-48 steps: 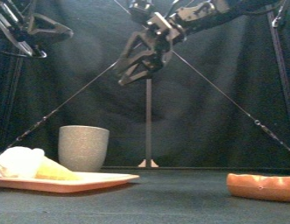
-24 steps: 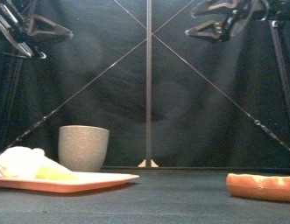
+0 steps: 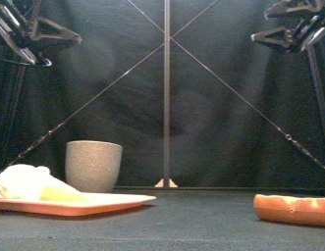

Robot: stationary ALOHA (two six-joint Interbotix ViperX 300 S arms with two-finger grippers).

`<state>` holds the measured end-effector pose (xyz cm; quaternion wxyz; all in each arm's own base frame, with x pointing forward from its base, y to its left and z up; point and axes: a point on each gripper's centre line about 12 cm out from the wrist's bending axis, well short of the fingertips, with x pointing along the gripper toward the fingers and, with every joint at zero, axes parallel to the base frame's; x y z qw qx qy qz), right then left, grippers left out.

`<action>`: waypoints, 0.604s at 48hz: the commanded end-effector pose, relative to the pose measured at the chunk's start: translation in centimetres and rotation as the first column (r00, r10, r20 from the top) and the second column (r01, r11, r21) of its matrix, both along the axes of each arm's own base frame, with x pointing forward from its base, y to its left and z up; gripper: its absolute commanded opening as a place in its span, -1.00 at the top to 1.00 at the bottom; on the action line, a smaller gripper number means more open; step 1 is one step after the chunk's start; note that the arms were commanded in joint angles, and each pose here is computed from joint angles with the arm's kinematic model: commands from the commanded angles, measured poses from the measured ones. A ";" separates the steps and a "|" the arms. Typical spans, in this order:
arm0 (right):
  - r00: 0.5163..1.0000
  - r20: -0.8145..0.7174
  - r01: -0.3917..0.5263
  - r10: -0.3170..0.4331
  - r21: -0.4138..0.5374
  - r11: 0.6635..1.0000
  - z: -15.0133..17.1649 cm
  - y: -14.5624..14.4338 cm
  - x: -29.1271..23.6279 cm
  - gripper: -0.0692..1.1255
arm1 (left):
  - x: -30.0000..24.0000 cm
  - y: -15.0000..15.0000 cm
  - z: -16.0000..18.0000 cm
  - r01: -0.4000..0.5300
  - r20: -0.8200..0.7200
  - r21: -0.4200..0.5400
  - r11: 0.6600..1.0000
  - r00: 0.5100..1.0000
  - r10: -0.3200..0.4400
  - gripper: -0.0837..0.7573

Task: Pick the ice cream then place it on the pink plate
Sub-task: Drop ice cream on the pink plate and return to neutral

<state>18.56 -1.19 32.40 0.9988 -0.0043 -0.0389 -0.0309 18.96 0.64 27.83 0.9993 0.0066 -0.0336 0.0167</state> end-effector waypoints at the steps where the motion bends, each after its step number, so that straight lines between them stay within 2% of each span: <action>1: 1.000 0.012 0.006 -0.006 -0.001 1.000 0.4 -0.1 0.1 -0.77 | 0.1 0.0 0.5 -0.001 0.014 0.005 1.000 1.000 0.001 0.87; 29: 0.999 -0.014 0.040 -0.041 -0.010 0.999 -1.0 -0.7 -0.1 -0.77 | 0.1 0.1 0.5 -0.003 0.014 0.004 1.000 1.000 0.003 0.87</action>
